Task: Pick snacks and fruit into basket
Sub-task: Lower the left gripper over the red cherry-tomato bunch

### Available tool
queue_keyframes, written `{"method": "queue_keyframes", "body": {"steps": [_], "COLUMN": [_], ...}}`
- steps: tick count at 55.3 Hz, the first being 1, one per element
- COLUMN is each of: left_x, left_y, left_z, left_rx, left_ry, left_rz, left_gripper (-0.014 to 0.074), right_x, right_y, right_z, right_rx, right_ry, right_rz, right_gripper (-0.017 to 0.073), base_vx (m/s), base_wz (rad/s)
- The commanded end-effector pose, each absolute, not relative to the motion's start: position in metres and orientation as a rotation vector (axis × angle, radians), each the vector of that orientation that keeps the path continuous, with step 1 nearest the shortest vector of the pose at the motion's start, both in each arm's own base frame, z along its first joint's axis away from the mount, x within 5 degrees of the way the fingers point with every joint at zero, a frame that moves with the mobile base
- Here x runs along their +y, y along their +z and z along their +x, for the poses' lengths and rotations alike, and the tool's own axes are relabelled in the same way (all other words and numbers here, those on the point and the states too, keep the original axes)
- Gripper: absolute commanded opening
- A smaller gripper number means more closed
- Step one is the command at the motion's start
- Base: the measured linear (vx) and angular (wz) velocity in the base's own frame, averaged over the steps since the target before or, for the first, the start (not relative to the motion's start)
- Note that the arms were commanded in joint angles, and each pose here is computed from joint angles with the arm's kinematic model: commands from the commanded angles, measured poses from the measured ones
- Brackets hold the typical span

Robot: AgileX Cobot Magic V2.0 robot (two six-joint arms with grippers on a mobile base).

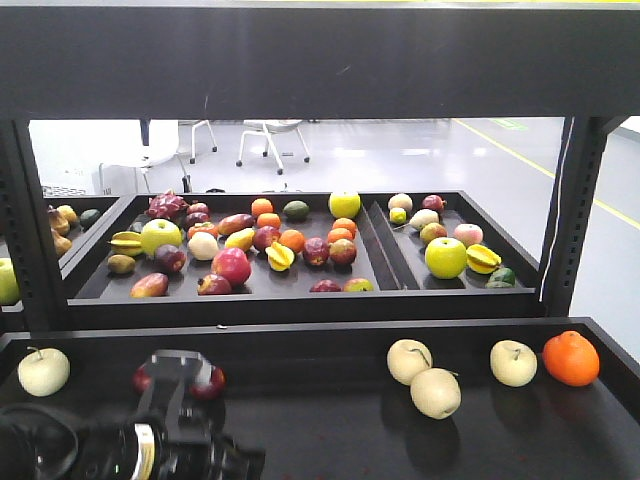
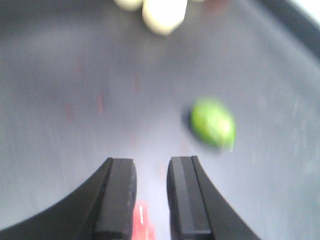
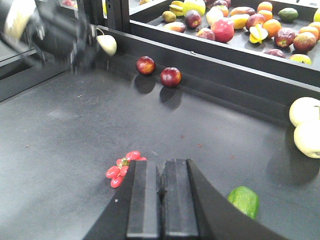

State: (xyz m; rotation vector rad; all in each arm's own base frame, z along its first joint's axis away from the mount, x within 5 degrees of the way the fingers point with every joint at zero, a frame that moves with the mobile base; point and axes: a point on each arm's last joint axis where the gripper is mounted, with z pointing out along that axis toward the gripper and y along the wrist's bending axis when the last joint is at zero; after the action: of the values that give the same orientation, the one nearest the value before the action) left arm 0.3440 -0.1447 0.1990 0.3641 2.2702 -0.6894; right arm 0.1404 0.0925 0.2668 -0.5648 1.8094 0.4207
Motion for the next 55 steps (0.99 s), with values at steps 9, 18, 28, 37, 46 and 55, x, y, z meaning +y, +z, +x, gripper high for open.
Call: {"method": "queue_keyframes", "body": {"steps": [9, 18, 28, 37, 46, 55], "left_x": [-0.151, -0.155, -0.154, -0.155, -0.163, -0.175], "left_y": [0.188, 0.172, 0.162, 0.154, 0.146, 0.135], "left_z": [0.337, 0.338, 0.340, 0.340, 0.337, 0.332], "left_rx": [2.321, 2.366, 2.393, 2.415, 2.439, 2.468], "left_ry": [-0.817, -0.860, -0.848, -0.860, -0.884, -0.841], "left_rz": [0.333, 0.344, 0.323, 0.325, 0.351, 0.379], "left_gripper": [0.0328, 0.0450, 0.0584, 0.0591, 0.0588, 0.0588], "right_x": [0.096, 0.096, 0.096, 0.096, 0.096, 0.096], "right_y": [0.280, 0.280, 0.280, 0.280, 0.280, 0.280], "right_z": [0.140, 0.140, 0.140, 0.140, 0.140, 0.140], "right_rx": [1.742, 1.742, 1.742, 1.742, 1.742, 1.742], "right_ry": [0.467, 0.467, 0.467, 0.467, 0.467, 0.467], "right_rz": [-0.569, -0.569, -0.569, -0.569, -0.569, -0.569], "right_gripper": [-0.0006, -0.0006, -0.0006, -0.0006, -0.0006, -0.0006], "base_vx": [0.00, 0.00, 0.00, 0.00, 0.00, 0.00], "base_wz": [0.00, 0.00, 0.00, 0.00, 0.00, 0.00]}}
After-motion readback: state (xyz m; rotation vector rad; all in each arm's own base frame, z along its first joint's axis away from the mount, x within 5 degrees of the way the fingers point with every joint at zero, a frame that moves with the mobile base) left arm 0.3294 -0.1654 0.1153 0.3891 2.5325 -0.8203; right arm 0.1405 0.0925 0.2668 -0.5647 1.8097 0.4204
